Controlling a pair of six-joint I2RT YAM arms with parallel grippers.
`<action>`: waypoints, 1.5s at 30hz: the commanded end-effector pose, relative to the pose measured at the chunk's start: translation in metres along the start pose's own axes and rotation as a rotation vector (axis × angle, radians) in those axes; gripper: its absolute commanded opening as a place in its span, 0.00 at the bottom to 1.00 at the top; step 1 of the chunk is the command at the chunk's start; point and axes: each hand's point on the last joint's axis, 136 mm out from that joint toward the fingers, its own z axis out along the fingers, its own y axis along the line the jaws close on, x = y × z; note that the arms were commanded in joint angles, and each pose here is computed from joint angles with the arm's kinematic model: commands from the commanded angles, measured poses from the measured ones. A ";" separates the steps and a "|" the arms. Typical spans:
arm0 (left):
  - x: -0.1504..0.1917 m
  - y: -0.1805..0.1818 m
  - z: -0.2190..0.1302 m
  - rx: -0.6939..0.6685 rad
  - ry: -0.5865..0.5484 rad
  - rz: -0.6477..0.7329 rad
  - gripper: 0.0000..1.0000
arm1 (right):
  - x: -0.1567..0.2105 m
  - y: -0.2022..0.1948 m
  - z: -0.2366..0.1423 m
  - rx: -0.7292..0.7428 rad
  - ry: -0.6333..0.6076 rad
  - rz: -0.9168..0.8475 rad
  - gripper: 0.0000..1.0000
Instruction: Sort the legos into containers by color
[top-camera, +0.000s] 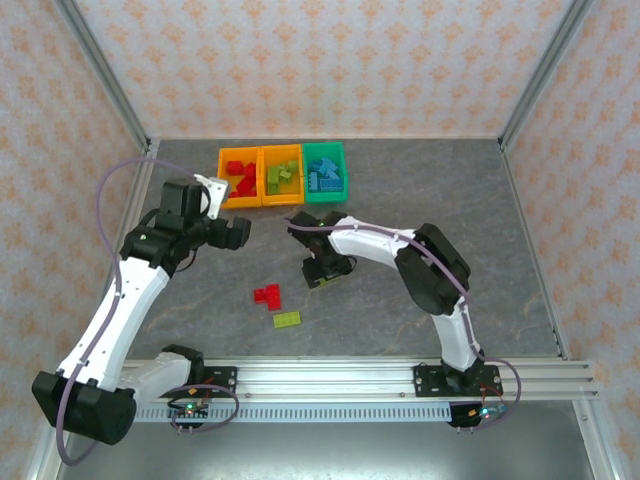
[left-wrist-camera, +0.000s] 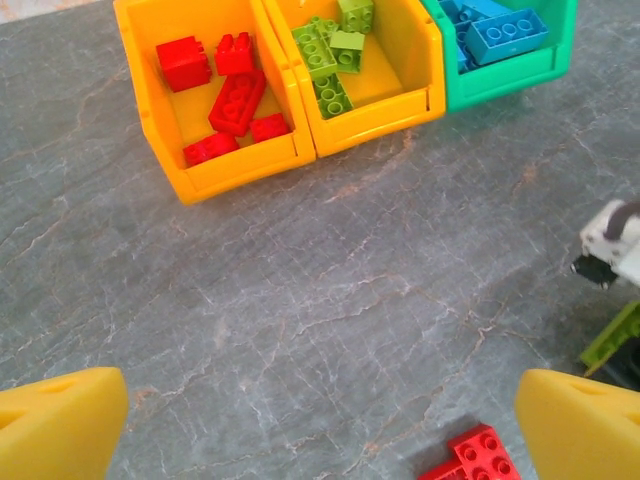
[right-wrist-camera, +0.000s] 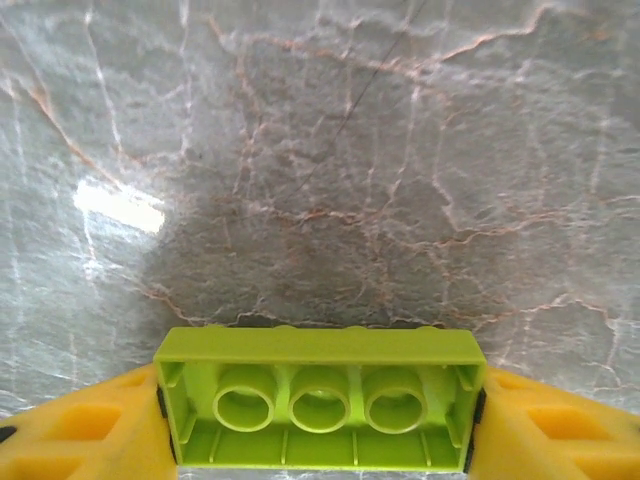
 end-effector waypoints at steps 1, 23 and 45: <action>0.007 -0.007 -0.013 0.044 -0.005 0.031 1.00 | -0.045 -0.006 -0.056 -0.088 -0.202 0.119 0.62; 0.019 -0.009 -0.018 0.053 0.008 -0.206 1.00 | -0.330 -0.020 -0.143 -0.351 -0.879 0.375 0.57; 0.126 -0.067 0.029 0.108 0.369 -0.617 0.82 | -0.167 -0.060 -0.216 -0.358 -0.638 0.384 0.92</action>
